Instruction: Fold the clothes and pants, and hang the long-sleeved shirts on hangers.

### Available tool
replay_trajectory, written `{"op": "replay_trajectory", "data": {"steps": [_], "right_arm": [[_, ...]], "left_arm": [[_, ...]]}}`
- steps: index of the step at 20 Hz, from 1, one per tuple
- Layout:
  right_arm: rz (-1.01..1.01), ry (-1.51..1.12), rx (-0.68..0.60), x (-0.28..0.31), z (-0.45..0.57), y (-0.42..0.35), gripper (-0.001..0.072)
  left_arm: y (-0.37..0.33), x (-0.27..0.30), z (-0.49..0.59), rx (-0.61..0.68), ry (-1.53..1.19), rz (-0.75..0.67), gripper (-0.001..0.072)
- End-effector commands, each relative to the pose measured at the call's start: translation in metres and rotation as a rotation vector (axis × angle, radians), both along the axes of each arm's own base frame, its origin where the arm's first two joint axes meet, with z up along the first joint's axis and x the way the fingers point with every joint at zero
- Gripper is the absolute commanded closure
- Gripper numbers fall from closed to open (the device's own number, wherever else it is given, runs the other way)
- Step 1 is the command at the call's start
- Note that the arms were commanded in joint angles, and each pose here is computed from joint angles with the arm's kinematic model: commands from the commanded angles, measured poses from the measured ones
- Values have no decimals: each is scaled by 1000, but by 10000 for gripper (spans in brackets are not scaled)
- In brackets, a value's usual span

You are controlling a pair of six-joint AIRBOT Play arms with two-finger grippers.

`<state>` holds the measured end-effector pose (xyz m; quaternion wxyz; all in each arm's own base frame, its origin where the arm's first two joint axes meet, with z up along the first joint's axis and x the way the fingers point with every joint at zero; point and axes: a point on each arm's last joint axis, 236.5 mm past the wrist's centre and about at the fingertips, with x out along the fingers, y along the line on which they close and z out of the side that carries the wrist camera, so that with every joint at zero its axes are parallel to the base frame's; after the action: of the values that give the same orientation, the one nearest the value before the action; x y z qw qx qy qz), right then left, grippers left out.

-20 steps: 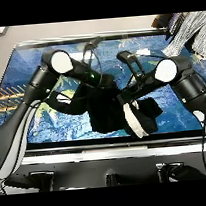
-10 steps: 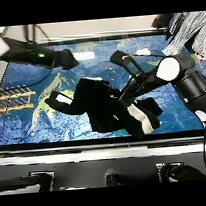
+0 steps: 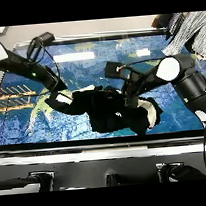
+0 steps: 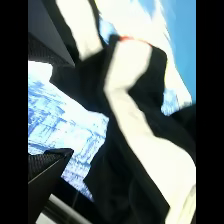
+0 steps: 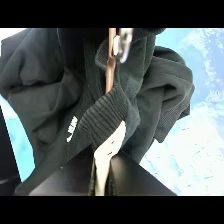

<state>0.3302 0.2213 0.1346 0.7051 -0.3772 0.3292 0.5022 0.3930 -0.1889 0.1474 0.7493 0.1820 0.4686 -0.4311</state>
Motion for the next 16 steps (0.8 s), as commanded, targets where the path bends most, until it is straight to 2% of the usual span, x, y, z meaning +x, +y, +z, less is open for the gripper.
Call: {"op": "replay_trajectory", "data": {"steps": [1,2,3,7,16], "right_arm": [[84,-26,-32,-4,-1,-1,657],[86,-30,-32,-4,-1,-1,657],[86,-32,-32,-3,-1,-1,657],[84,-30,-27,-1,-3,1,657],[107,36,51,-3,-13,23,657]], "left_arm": [[-9,-2,-31,-58,-6,-125,98],[-10,-2,-39,-68,6,-124,80],[-10,-5,-47,-64,14,-144,31],[-13,-19,-66,-68,22,-248,33],[-28,-12,-96,-63,-35,-314,35]]}}
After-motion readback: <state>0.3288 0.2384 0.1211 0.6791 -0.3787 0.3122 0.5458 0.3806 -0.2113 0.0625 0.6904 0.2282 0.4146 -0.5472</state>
